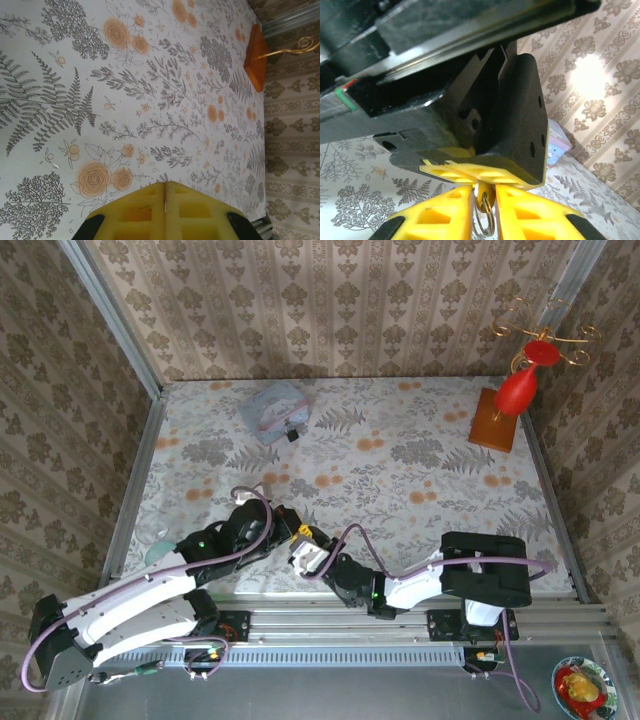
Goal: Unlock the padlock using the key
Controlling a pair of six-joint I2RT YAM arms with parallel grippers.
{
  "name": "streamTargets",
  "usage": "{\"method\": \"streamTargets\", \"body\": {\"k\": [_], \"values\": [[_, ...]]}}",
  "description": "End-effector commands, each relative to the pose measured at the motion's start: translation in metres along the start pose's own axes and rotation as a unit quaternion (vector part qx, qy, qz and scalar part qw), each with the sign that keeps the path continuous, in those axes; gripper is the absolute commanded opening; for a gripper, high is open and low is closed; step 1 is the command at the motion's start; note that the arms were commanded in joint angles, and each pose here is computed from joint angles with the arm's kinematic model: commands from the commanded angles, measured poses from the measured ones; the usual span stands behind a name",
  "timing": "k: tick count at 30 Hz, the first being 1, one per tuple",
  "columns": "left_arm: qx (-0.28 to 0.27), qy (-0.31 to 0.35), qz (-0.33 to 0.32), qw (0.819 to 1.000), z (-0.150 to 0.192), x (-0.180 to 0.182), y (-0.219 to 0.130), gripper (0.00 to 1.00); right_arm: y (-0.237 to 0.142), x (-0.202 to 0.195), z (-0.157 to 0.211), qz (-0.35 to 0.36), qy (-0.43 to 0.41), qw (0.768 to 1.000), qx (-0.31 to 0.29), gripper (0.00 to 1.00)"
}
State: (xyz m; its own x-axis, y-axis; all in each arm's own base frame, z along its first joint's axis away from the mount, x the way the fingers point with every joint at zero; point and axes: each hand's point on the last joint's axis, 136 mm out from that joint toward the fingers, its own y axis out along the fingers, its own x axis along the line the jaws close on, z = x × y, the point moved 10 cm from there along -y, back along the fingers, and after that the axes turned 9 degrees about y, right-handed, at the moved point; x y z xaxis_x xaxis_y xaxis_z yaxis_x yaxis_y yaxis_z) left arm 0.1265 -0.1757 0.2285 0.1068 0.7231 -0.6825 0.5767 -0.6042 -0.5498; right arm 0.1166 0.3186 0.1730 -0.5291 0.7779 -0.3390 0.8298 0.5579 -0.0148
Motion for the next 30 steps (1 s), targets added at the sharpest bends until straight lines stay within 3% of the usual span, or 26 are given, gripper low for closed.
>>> {"method": "streamTargets", "body": {"k": [1, 9, 12, 14, 16, 19, 22, 30], "values": [[0.000, -0.016, 0.031, 0.999, -0.003, -0.016, -0.007, 0.00, 0.006, 0.001, -0.018, 0.027, 0.014, 0.999, -0.027, 0.17], [-0.010, -0.011, 0.035, 0.999, -0.004, -0.016, -0.011, 0.04, 0.006, -0.004, -0.021, 0.048, 0.035, 0.998, -0.026, 0.01], [-0.040, 0.021, 0.022, 0.999, -0.011, -0.014, -0.017, 0.18, 0.003, -0.008, -0.017, 0.053, 0.067, 0.996, -0.019, 0.00], [-0.070, 0.039, -0.002, 0.997, -0.017, -0.002, -0.020, 0.34, 0.004, -0.007, -0.020, 0.032, 0.101, 0.994, -0.001, 0.00], [-0.093, 0.047, 0.037, 0.994, -0.025, 0.004, -0.021, 0.42, 0.007, -0.003, -0.023, 0.010, 0.147, 0.989, 0.030, 0.00], [-0.127, 0.057, 0.066, 0.988, -0.038, 0.009, -0.031, 0.55, 0.003, -0.007, -0.020, 0.002, 0.223, 0.974, 0.037, 0.00], [-0.145, 0.096, 0.078, 0.982, -0.045, 0.008, -0.040, 0.66, -0.004, -0.023, -0.012, -0.024, 0.330, 0.943, 0.031, 0.00], [-0.102, 0.111, 0.173, 0.973, -0.037, -0.003, -0.016, 0.70, -0.020, -0.037, -0.013, -0.078, 0.446, 0.891, -0.021, 0.00]]}}
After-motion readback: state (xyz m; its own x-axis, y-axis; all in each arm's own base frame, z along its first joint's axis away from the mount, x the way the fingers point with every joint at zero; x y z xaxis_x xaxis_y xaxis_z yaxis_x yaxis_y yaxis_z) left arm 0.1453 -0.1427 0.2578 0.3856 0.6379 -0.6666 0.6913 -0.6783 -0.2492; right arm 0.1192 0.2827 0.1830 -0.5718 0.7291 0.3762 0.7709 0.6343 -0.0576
